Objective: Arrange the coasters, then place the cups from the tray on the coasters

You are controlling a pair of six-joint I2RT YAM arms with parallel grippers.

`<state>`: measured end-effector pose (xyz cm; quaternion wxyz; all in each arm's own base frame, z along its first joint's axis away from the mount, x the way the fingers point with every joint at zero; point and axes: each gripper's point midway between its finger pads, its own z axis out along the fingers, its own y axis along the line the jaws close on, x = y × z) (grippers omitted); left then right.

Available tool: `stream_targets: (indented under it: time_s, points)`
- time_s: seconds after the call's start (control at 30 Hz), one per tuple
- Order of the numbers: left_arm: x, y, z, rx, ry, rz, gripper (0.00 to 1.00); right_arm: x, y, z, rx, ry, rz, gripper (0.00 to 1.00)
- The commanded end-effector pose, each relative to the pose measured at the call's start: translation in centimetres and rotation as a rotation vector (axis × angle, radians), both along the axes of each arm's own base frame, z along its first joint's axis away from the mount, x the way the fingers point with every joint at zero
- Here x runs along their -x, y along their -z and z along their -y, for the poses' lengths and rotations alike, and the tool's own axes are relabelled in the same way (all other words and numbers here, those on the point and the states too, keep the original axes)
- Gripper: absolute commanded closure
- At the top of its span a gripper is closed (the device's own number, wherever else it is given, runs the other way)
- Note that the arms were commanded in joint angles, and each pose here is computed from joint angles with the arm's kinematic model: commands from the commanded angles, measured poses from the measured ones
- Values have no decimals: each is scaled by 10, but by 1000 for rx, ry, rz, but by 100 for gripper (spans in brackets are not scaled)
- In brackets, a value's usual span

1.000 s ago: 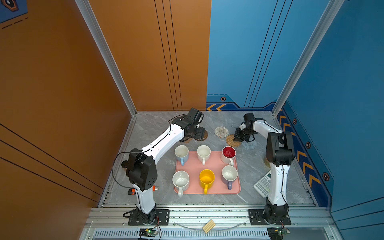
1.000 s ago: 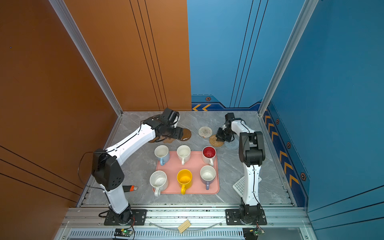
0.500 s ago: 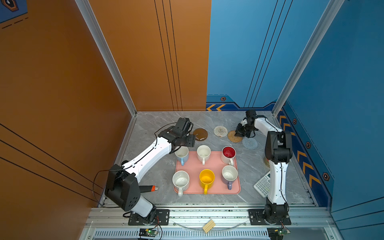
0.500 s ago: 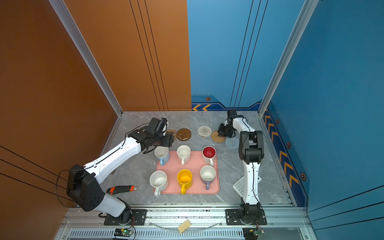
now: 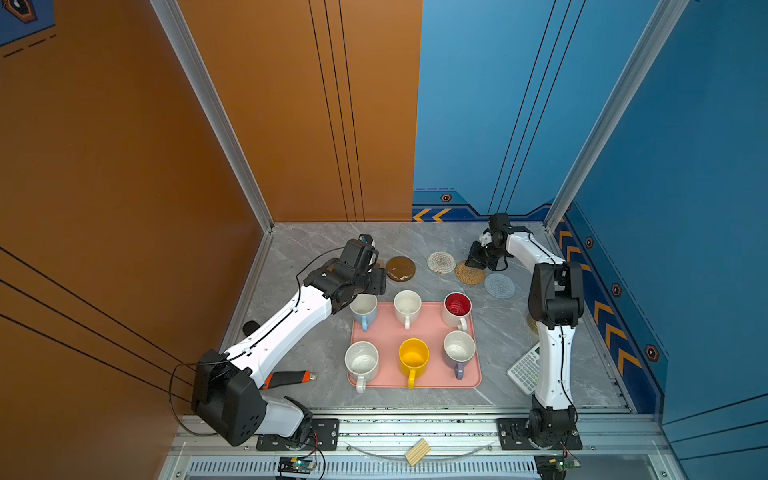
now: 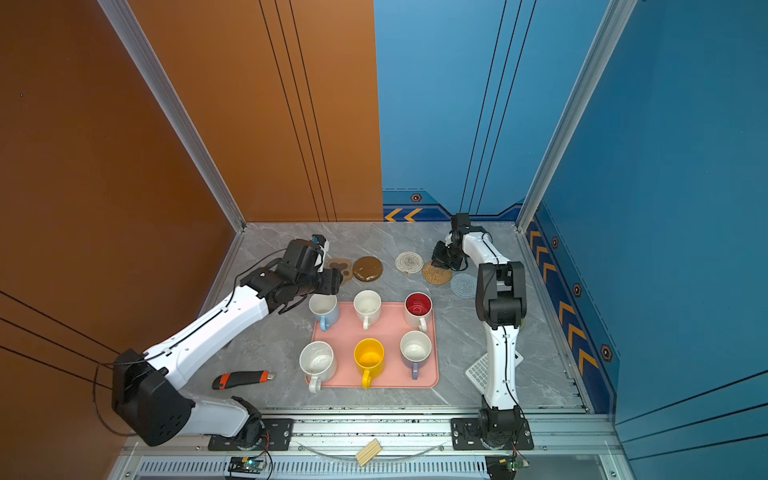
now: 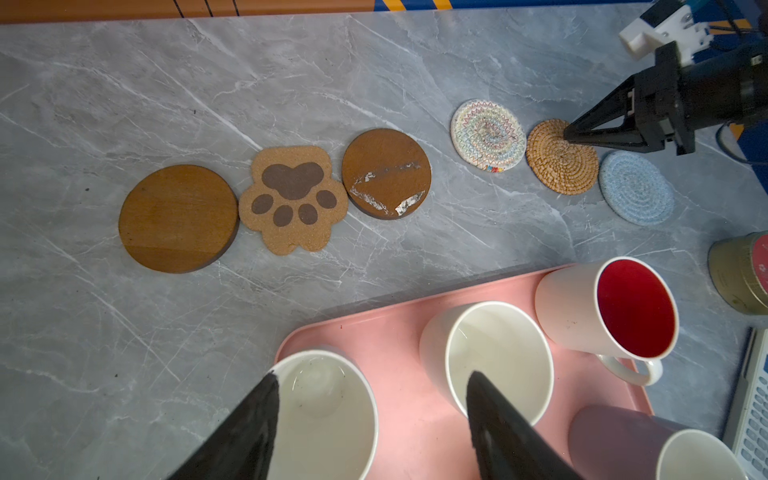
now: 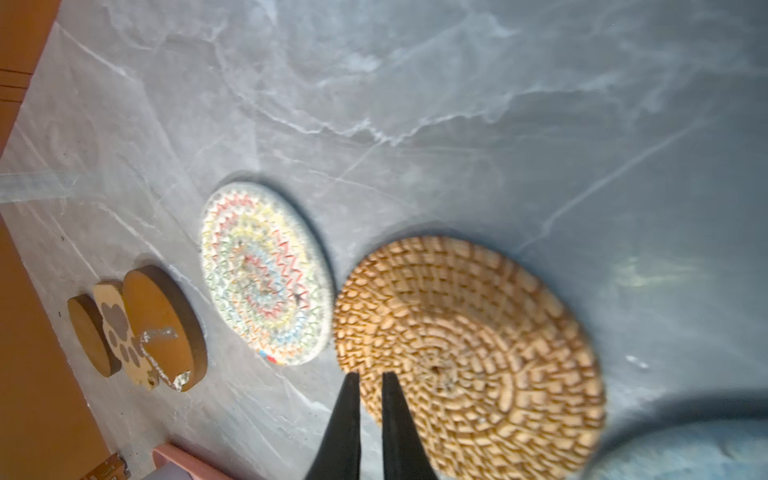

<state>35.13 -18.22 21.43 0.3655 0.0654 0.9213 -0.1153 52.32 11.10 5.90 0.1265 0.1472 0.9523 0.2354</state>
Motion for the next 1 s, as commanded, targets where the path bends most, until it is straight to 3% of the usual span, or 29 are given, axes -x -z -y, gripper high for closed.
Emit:
stream_targets:
  time_s: [0.0, 0.33, 0.97]
  points:
    - [0, -7, -6, 25, -17, 49, 28, -14, -41, -30, -17, -50, 114, 89]
    - [10, 1, -23, 74, -56, 48, 32, -31, -20, -72, -34, -102, 113, 89]
    - [28, 17, -36, 126, -65, 38, 32, -23, 28, -76, 46, -106, 24, 90]
